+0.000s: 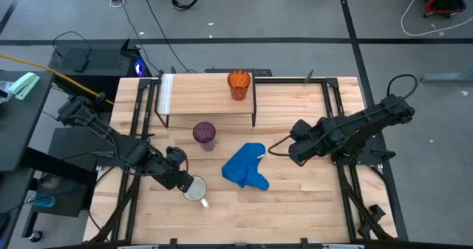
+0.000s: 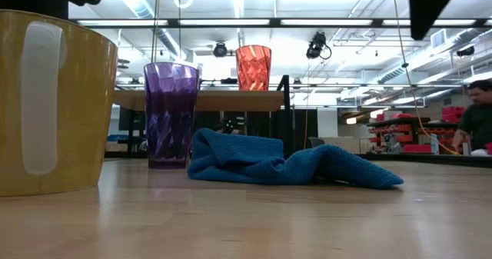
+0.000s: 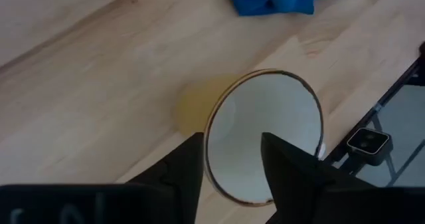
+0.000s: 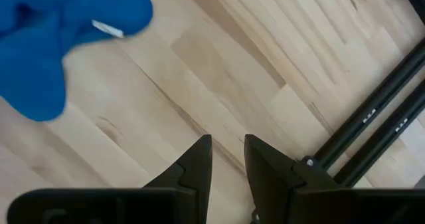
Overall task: Stack small to large cups/mugs on shelf
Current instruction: Put the yellow mug on the shelf
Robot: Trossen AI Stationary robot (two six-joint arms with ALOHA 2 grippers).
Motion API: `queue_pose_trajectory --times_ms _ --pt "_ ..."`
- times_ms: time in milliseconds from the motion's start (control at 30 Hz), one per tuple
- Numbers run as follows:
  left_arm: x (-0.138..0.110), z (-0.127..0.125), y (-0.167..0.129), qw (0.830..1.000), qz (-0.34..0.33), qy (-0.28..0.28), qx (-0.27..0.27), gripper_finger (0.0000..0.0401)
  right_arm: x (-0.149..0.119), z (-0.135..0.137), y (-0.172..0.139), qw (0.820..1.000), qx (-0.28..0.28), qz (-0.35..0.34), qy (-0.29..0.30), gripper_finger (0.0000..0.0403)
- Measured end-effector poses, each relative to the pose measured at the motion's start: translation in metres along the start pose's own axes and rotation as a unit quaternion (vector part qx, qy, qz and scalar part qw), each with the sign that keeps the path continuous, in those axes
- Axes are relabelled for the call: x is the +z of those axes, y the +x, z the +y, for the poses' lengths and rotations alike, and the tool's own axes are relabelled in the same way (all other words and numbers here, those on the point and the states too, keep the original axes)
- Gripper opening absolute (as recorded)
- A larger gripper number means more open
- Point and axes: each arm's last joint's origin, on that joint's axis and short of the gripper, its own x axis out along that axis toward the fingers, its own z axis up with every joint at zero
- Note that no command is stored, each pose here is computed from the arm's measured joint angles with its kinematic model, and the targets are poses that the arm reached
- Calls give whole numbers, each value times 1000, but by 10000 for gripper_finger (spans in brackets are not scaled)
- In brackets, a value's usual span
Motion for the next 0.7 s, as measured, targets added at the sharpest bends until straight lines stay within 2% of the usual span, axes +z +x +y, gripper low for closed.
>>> queue_pose_trajectory --times_ms 233,700 --pt "3 2 9 999 26 -1 28 176 -7 1 10 1000 4 -2 2 96" --pt "5 1 35 995 52 20 78 173 -5 4 10 1000 14 -21 3 96"
